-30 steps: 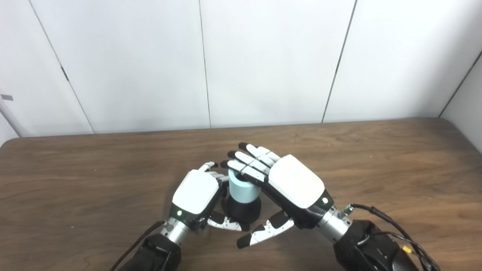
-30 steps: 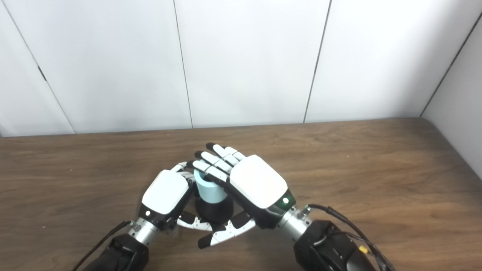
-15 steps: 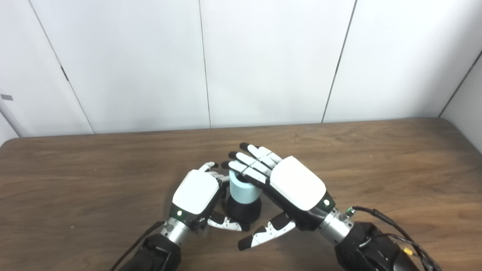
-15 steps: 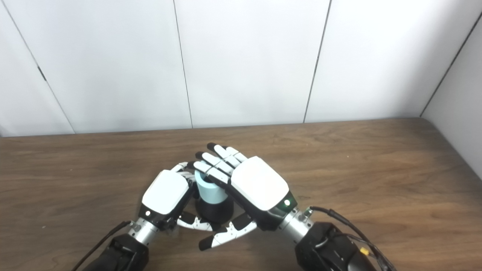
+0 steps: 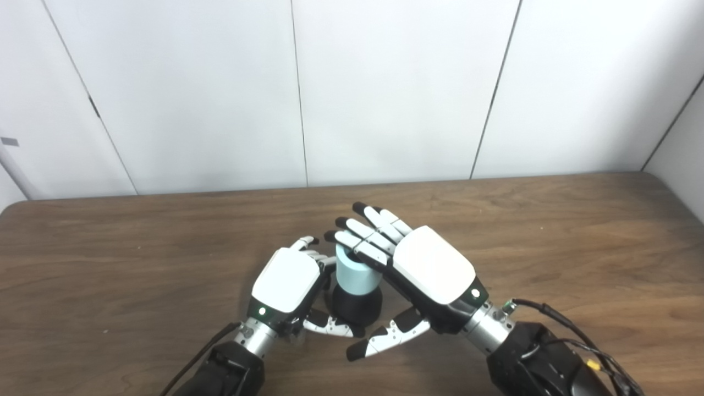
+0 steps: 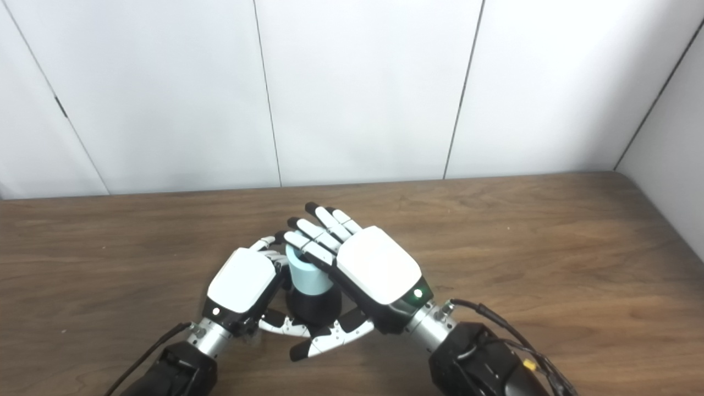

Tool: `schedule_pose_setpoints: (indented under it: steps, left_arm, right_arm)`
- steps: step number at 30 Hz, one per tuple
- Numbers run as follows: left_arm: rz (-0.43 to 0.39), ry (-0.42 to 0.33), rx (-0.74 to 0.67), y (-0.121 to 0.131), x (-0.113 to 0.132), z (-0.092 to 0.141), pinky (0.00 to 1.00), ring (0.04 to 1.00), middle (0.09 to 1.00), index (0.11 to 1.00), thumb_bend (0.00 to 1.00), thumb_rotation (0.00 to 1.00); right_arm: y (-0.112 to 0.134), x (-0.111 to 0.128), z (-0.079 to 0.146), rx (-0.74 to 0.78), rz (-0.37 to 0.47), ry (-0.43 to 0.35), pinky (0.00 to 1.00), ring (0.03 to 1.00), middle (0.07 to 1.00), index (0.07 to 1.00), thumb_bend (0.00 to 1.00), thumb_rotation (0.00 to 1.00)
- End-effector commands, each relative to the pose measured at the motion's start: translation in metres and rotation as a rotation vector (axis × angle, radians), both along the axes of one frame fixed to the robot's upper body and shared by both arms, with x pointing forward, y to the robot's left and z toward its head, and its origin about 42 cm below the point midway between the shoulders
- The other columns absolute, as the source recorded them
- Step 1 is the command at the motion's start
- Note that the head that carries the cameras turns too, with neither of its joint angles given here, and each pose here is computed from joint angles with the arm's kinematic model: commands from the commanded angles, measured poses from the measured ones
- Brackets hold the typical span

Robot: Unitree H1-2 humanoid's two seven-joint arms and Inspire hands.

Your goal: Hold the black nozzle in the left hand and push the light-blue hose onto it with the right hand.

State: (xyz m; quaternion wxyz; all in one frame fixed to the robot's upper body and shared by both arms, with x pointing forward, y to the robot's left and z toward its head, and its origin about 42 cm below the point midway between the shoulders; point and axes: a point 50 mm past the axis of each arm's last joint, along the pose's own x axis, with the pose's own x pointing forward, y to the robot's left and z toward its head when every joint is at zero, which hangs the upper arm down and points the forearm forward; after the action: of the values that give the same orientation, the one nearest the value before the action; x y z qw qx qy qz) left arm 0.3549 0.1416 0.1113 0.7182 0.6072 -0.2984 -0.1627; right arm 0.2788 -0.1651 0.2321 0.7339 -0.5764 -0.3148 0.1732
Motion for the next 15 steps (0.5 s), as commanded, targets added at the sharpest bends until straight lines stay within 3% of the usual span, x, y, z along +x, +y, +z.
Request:
schedule_pose_setpoints:
  steps: [1, 13, 15]
  left_arm:
    - [0.000, 0.197, 0.098, 0.0034, -0.0492, -0.0649, 0.82, 0.468, 0.385, 0.503, 0.50, 0.00]
    - [0.002, 0.199, 0.088, 0.0037, -0.0490, -0.0662, 0.82, 0.484, 0.403, 0.492, 0.50, 0.00]
    - [0.003, 0.201, 0.088, 0.0040, -0.0487, -0.0675, 0.82, 0.460, 0.440, 0.504, 0.50, 0.00]
  right_arm:
    - [-0.0076, -0.0070, -0.0601, -0.258, 0.000, 0.318, 0.98, 1.000, 0.948, 0.904, 0.94, 0.87]
    - [-0.0042, -0.0083, -0.0646, -0.276, 0.011, 0.347, 0.96, 0.994, 0.956, 0.911, 0.96, 0.88]
    - [-0.0037, -0.0094, -0.0654, -0.275, 0.014, 0.347, 0.96, 0.990, 0.954, 0.910, 0.96, 0.88]
